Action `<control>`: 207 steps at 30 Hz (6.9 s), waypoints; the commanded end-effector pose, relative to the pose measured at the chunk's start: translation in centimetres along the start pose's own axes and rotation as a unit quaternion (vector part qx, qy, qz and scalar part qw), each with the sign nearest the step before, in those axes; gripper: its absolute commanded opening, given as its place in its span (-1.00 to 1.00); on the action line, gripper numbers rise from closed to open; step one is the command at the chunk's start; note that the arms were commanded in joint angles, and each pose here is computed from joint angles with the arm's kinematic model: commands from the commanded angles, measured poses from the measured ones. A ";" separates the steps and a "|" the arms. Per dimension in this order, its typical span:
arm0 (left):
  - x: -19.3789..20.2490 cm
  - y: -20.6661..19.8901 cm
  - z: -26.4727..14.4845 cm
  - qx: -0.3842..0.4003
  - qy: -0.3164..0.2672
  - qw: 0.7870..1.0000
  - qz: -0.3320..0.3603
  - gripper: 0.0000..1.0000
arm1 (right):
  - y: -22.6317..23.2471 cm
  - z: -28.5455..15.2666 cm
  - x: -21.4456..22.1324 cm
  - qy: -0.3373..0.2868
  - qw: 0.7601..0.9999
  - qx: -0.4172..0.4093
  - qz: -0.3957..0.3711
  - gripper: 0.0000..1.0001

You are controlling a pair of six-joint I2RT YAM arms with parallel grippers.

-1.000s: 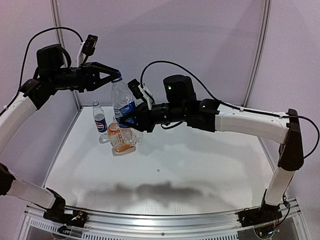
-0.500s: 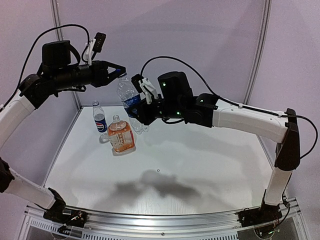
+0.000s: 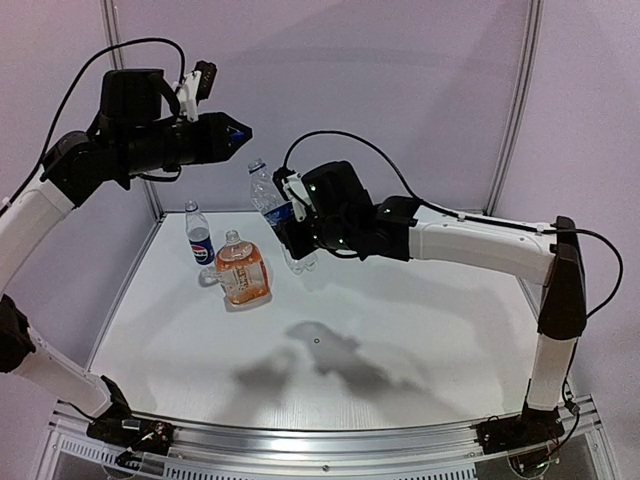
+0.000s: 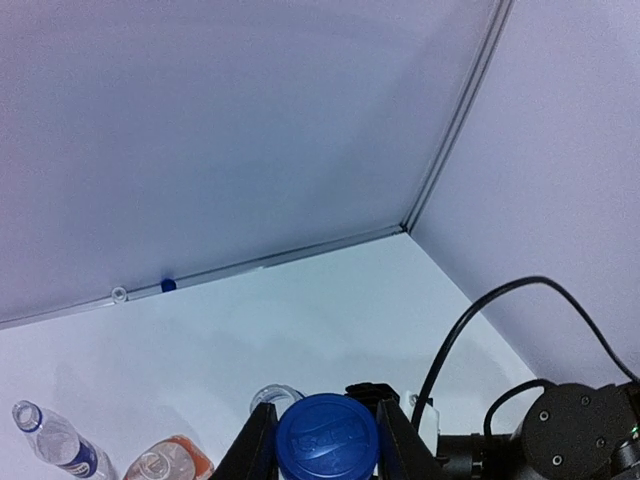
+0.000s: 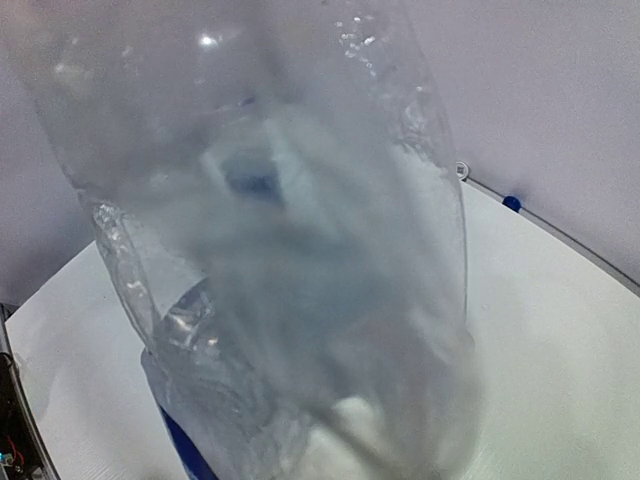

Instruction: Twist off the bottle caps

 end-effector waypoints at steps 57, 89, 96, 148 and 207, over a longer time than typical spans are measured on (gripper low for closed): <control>32.4 -0.1 15.6 0.128 0.396 0.891 0.179 -0.22 | -7.0 -12.1 -0.2 -0.097 0.976 0.196 0.029 -0.39; 8.5 0.2 -0.3 0.145 0.004 0.972 0.186 0.97 | -3.4 -10.8 -1.9 -0.113 0.994 -0.006 -0.005 -0.38; 3.7 1.1 -3.5 0.228 -0.096 0.958 0.146 0.97 | -0.8 -9.6 -2.3 -0.099 0.986 -0.136 -0.017 -0.37; 3.0 0.3 0.4 0.234 -0.071 0.964 0.103 -0.78 | 0.3 -7.6 -2.5 -0.057 0.992 -0.110 -0.009 0.99; 22.5 11.0 -6.3 -0.237 0.001 0.971 0.010 0.11 | -3.1 -11.1 0.5 -0.073 0.994 -0.034 0.074 0.99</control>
Point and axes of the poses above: each gripper's point midway between its finger pads, its own z axis out along the fingers, its own y axis along the line the jaws close on, x = y × z, the point moved 10 cm from there along -z, back along the fingers, and after that the axes turned 10 degrees about z, right-handed, at the moved point
